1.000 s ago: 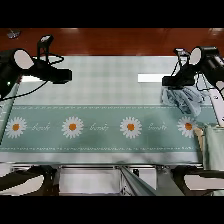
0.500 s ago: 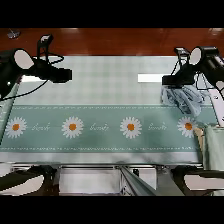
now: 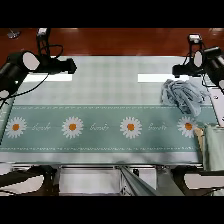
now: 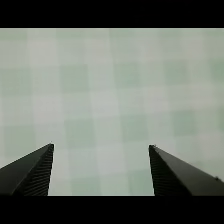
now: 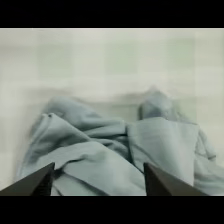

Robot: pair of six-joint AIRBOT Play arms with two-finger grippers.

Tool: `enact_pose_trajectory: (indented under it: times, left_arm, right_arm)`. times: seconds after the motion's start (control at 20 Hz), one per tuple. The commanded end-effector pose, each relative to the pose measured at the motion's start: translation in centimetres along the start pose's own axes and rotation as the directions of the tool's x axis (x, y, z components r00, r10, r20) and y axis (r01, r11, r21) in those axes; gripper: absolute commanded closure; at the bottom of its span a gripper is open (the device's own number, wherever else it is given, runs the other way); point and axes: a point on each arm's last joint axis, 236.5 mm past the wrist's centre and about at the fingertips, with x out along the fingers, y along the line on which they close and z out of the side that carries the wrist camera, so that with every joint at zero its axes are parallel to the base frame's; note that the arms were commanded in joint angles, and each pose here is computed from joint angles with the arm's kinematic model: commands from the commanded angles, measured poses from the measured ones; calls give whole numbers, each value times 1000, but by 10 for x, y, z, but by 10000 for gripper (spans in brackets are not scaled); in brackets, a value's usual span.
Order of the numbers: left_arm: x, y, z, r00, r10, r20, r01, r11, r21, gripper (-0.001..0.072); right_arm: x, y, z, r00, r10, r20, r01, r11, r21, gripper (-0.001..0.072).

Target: Fold the shirts.

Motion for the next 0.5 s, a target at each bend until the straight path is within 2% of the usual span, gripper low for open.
enact_pose_trajectory:
  times: [0.0, 0.15, 0.2, 0.25, 0.3, 0.45]
  left_arm:
    - [19, 5, -14, 999, 7, -46, -7, 1000, -5, 5]
    - [24, 6, -36, 991, 8, -134, -9, 1000, -8, 5]
    - [23, 6, -42, 987, 7, -161, -8, 1000, -7, 5]
    - [19, 5, -48, 983, 6, -186, -7, 1000, -6, 5]
    - [14, 5, -54, 976, 5, -217, -5, 1000, -1, 5]
    - [-16, 31, -67, 951, 108, -290, -69, 987, 142, 5]
  right_arm:
    - [38, -37, -60, 966, -43, -254, 77, 989, 124, 78]
    - [56, -26, -126, 861, 31, -507, 45, 990, 137, 83]
    - [55, -16, -135, 836, 68, -544, -7, 994, 113, 144]
    - [51, -9, -137, 825, 99, -556, -50, 993, 103, 361]
    - [44, -2, -134, 823, 134, -552, -95, 991, 99, 690]
    - [-2, 5, -75, 896, 221, -385, -201, 975, 93, 685]
